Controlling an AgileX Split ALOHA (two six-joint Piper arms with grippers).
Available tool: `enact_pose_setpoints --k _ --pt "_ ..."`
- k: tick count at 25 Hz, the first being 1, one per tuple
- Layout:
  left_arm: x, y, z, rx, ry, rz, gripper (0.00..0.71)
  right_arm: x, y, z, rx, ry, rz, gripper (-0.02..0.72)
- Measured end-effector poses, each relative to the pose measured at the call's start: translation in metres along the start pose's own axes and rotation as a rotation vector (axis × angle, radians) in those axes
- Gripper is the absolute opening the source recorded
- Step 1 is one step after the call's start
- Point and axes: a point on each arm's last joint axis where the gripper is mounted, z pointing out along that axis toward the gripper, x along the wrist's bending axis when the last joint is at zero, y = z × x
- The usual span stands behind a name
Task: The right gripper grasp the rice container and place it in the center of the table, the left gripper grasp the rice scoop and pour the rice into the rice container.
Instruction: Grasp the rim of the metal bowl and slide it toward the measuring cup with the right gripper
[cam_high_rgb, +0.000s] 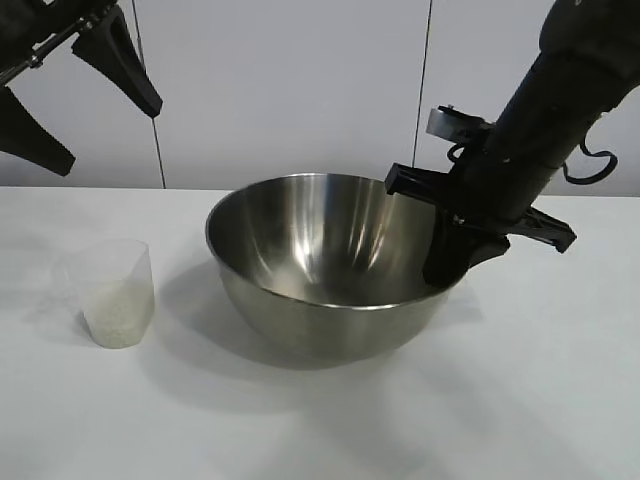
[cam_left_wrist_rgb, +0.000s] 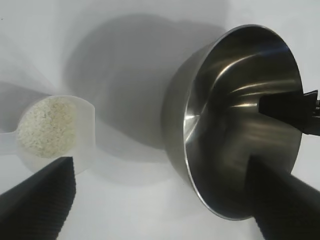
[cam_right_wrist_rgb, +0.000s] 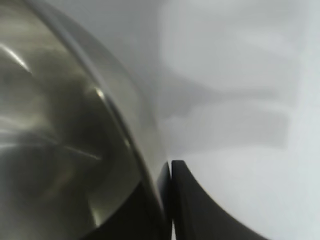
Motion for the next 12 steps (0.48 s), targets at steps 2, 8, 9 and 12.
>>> enact_pose_setpoints --k 2,8,9,12 --pt "0.0 0.0 0.0 0.0 0.0 0.0 0.657 -0.002 0.001 -0.004 -0.005 0.023 -0.002 0.01" --pt "0.0 0.0 0.0 -0.003 0.001 0.0 0.657 0.014 -0.002 -0.009 -0.018 0.046 -0.065 0.01" --pt "0.0 0.0 0.0 -0.003 0.001 0.0 0.657 0.019 -0.004 -0.007 -0.011 0.044 -0.087 0.01" --pt "0.0 0.0 0.0 -0.003 0.001 0.0 0.657 0.036 -0.011 -0.001 0.013 0.035 -0.159 0.01"
